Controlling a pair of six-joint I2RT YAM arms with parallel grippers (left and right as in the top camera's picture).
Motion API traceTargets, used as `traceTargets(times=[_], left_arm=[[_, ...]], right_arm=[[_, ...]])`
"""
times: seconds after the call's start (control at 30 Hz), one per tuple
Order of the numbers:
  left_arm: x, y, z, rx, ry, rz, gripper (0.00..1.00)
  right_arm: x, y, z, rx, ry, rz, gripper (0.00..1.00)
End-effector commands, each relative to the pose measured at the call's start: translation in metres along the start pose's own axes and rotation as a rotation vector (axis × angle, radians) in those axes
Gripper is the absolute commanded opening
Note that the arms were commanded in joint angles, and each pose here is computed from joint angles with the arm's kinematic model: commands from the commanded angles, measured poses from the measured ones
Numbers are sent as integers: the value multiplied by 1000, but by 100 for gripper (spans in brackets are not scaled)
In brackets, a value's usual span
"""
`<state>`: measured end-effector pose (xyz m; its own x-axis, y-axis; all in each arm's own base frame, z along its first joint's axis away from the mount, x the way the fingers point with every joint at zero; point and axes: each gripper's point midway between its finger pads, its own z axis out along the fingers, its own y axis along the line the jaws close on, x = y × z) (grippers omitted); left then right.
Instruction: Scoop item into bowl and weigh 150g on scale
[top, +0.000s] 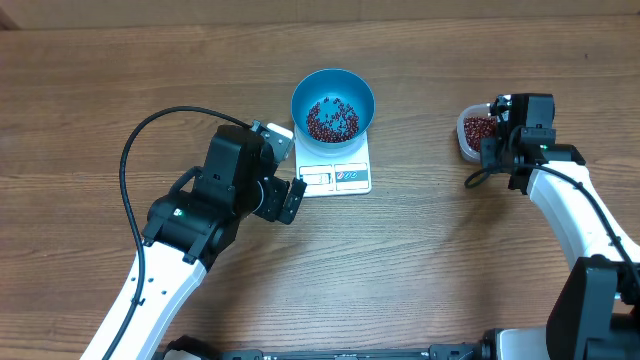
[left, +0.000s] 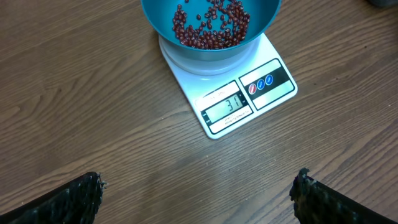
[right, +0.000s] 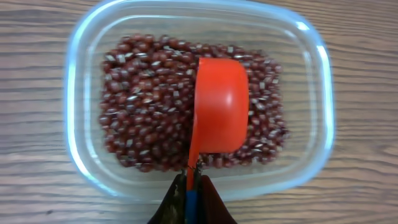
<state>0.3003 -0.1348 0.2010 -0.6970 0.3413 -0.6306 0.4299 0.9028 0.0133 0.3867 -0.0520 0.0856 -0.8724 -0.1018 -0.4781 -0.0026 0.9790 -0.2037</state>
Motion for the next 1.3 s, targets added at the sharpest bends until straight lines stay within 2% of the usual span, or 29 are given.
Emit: traceTargets(times=[0.0, 0.27, 0.77, 1.27], left_arm=[[2, 1, 3, -9, 7, -7, 100], [2, 1, 3, -9, 7, -7, 100], [2, 1, 3, -9, 7, -7, 100], [2, 1, 3, -9, 7, -7, 100]], right_arm=[[3, 16, 5, -90, 6, 8, 4], [7, 18, 7, -116, 22, 37, 4], [13, -12, 4, -325, -17, 233, 4], [13, -18, 5, -319, -30, 217, 4]])
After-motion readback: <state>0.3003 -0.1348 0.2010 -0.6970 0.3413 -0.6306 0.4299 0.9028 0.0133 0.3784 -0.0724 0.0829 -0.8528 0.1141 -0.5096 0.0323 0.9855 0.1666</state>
